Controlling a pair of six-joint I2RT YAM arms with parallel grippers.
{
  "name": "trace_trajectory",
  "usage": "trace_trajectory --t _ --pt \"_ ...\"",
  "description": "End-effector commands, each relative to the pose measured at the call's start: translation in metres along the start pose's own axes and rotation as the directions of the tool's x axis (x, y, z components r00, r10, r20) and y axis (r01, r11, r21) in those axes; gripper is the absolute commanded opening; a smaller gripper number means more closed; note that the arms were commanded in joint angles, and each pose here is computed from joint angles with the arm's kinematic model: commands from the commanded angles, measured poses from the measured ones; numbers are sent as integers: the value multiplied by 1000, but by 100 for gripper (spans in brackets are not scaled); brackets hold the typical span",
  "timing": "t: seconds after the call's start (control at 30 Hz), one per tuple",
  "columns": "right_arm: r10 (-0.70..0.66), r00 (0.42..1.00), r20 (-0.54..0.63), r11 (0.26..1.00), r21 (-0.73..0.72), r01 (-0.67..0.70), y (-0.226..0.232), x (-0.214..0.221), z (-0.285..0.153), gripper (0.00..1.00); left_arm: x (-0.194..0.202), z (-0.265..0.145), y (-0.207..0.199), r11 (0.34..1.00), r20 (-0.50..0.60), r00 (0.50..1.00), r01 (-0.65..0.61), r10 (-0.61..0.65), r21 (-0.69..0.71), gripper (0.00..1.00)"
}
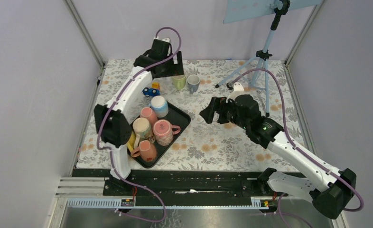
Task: Turn the mug right side up
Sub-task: Place the cup at the center of the board, then turn over the cup on the tray.
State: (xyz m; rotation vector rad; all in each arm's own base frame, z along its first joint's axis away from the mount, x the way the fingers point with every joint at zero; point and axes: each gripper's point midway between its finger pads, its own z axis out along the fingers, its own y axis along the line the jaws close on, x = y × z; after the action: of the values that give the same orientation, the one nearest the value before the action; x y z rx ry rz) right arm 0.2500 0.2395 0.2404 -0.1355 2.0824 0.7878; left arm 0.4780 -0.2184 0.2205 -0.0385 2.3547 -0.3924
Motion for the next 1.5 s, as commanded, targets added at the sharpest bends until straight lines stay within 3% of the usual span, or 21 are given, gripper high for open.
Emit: trace_trajectory --t 0.0,0.27,0.57,0.93,1.47 --pt "-136 986 92 968 -201 152 33 -12 12 100 -29 -68 -21 996 143 989 14 -27 93 99" --pt "-382 913 141 741 -544 393 82 17 27 100 -1 -144 -19 984 180 982 23 -55 179 99" --pt "-526 832 173 541 -687 485 99 50 72 100 28 -196 -4 978 198 977 34 -76 207 99" --pt "-708 698 113 442 -699 562 102 90 122 100 40 -232 8 978 229 970 29 -77 207 99" --pt "-784 615 88 399 -687 608 109 130 155 100 38 -245 2 968 245 965 27 -90 249 99"
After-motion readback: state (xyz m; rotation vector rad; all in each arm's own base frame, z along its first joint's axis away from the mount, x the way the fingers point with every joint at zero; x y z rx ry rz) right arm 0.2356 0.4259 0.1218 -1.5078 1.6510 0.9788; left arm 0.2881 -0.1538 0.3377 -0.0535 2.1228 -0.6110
